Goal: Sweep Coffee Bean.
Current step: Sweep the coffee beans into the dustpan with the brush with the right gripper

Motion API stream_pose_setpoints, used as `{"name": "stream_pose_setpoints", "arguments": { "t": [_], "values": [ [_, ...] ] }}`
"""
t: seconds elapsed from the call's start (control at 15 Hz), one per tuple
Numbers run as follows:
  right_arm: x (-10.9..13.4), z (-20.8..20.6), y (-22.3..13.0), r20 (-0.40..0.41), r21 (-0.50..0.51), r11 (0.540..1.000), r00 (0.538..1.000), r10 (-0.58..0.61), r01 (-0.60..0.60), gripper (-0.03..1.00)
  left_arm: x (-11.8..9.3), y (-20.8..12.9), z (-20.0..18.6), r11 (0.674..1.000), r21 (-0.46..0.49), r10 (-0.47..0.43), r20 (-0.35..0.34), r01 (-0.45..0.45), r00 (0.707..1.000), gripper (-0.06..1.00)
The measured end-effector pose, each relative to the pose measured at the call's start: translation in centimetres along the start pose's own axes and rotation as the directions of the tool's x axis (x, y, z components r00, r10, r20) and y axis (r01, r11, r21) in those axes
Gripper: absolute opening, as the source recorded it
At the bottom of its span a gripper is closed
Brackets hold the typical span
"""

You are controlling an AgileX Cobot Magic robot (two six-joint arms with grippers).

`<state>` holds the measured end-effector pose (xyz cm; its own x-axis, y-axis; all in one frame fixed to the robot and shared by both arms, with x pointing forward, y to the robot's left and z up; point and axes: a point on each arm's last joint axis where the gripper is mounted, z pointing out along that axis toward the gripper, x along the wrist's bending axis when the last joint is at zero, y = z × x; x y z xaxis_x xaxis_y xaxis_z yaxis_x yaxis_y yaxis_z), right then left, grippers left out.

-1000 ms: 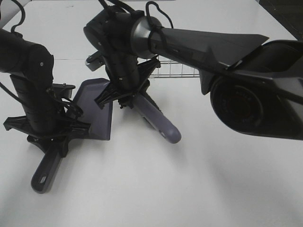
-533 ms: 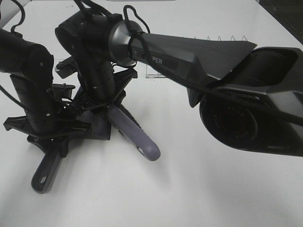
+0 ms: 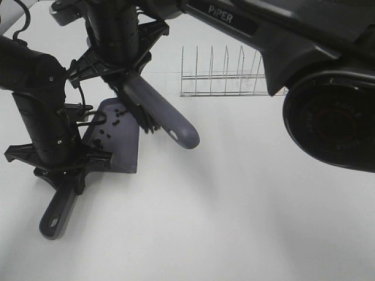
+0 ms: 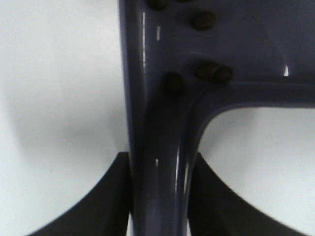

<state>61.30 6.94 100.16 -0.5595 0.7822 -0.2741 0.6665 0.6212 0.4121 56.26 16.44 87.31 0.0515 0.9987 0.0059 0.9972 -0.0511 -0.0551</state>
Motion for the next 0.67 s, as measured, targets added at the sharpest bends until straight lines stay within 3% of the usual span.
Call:
{"name": "stream_pose_setpoints", "arguments": {
  "t": [0.27, 0.67],
  "values": [
    [-3.9, -1.0, 0.5, 0.065, -0.027, 0.999, 0.997, 0.041, -0.039, 0.36, 0.0, 0.0, 0.0, 1.000, 0.000, -0.001, 0.001, 0.001, 1.000, 0.27],
    [-15.9, -3.6, -0.3, 0.108, -0.067, 0.972, 0.966, 0.233, -0.227, 0.36, 0.0, 0.0, 0.0, 1.000, 0.000, -0.001, 0.001, 0.001, 1.000, 0.27]
  ]
}}
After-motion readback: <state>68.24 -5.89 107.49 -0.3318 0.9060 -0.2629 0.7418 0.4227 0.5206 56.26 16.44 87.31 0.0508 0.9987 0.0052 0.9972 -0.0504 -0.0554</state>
